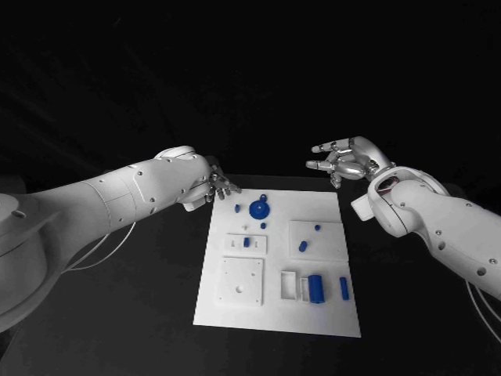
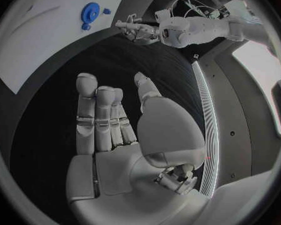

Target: Assemble the parts on the task board

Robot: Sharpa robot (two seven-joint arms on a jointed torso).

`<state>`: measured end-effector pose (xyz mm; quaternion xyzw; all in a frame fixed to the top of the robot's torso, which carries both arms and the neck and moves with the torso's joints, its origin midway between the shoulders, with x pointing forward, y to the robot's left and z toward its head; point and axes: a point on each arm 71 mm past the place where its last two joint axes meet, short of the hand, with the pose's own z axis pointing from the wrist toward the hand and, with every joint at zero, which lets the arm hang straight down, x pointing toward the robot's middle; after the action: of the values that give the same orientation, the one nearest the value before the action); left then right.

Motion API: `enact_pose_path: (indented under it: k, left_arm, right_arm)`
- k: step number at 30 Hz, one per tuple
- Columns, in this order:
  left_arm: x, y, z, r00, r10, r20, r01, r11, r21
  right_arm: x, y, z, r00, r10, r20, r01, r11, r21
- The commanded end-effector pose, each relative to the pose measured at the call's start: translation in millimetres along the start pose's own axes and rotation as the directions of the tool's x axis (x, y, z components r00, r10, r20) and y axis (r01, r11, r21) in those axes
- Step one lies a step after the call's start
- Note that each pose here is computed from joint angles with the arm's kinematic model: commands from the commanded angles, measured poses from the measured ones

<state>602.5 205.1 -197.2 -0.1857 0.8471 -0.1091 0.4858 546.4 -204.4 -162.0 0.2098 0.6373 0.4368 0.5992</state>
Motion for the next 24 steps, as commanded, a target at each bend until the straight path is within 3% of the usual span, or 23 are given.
enact_pose_path:
  k: [1,17,24]
  left_arm:
    - [2.8,-2.8,2.6,0.999,0.035,-0.019,-0.035,0.999,0.034]
    - [16.3,1.9,12.7,0.996,0.06,-0.066,-0.06,0.998,0.009]
    - [18.0,5.8,15.1,0.996,0.06,-0.073,-0.061,0.998,-0.008]
  right_arm:
    - [2.0,2,0.1,1.0,0.0,-0.012,0.0,1.0,-0.008]
    - [4.2,5,1.1,1.0,-0.002,-0.017,0.001,1.0,-0.01]
    - [4.6,5,1.3,1.0,-0.002,-0.017,0.002,1.0,-0.009]
